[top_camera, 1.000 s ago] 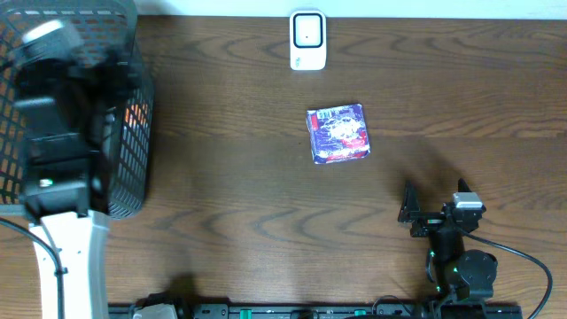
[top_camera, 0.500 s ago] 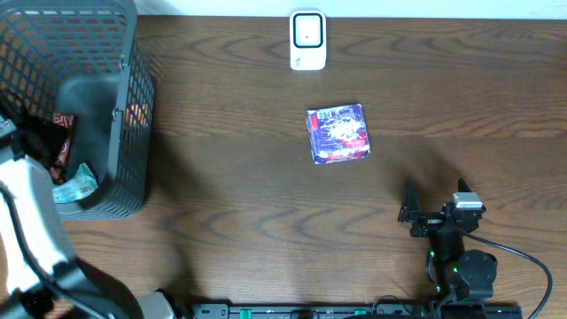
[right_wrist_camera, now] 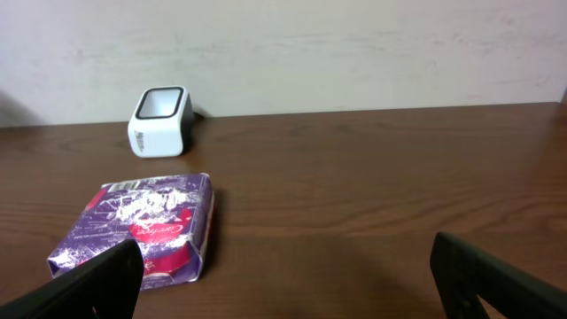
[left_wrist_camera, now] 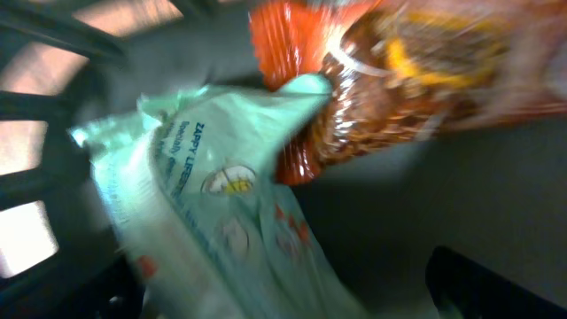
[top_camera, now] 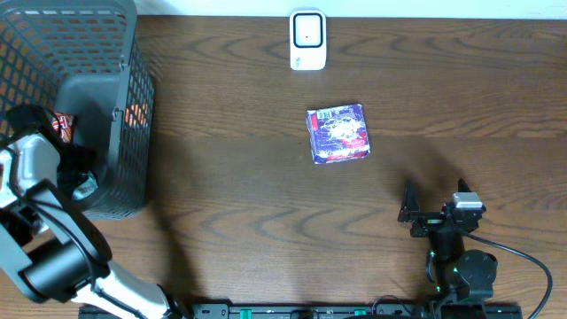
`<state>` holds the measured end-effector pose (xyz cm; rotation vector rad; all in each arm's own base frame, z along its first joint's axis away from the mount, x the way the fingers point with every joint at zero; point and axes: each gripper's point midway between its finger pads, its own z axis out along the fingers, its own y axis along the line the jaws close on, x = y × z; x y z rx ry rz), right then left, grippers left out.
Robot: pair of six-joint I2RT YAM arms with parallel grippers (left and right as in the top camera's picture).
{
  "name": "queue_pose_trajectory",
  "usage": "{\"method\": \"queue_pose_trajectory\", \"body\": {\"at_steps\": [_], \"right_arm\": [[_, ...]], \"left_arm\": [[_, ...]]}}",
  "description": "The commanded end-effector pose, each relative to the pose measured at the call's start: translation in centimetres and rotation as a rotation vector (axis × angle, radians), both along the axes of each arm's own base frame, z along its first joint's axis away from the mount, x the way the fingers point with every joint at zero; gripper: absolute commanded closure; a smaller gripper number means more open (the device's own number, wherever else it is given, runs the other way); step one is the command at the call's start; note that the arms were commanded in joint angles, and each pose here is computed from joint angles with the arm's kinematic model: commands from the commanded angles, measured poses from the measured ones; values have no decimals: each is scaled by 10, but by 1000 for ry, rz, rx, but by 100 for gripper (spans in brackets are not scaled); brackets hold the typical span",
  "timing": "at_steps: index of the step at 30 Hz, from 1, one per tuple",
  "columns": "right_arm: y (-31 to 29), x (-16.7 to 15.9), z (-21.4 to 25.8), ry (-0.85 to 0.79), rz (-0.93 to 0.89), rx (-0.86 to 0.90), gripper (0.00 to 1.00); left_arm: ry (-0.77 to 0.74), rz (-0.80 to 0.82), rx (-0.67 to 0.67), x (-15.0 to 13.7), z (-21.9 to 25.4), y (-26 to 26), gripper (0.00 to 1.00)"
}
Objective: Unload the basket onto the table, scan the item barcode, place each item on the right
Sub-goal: 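Reach the left gripper into the basket and grasp the mint-green packet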
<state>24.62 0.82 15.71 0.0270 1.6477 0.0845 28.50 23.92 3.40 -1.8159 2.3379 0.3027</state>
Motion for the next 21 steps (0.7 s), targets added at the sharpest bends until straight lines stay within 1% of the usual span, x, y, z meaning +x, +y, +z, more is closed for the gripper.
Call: {"method": "queue_pose_trajectory", "body": {"at_steps": [1, 2, 3, 4, 6, 8, 9, 12, 14, 17, 19, 21], "right_arm": [[-2, 0, -1, -1, -12, -9, 1], [-2, 0, -1, -1, -12, -9, 1], [-2, 0, -1, -1, -12, -9, 1], [-2, 0, -1, -1, -12, -9, 1], [-2, 0, -1, -1, -12, -9, 1], [-2, 0, -1, -1, -12, -9, 1], [-2, 0, -1, -1, -12, -9, 1], [-2, 0, -1, -1, -12, -9, 1], [-2, 0, -1, -1, -12, -9, 1], [-2, 0, -1, -1, -12, -9, 1], [-2, 0, -1, -1, -12, -9, 1], [-2, 0, -1, -1, -12, -9, 1]], "left_arm": [[58, 18, -23, -10, -20, -3, 11], [65, 16, -27, -11, -22, -3, 26], [68, 16, -29, -11, -23, -4, 42], [68, 16, -30, -11, -22, -4, 53], [45, 16, -19, -9, -13, -3, 74], [10, 16, -1, -6, 0, -2, 85], [-16, 14, 4, -3, 8, -2, 88], [-173, -4, 12, 15, 47, -7, 88], [-347, -39, 24, 31, 92, -15, 89], [-567, -95, 70, 45, 156, -26, 89], [-714, -137, 126, 48, 205, -34, 89], [-845, -159, 182, 44, 249, -43, 89]]}}
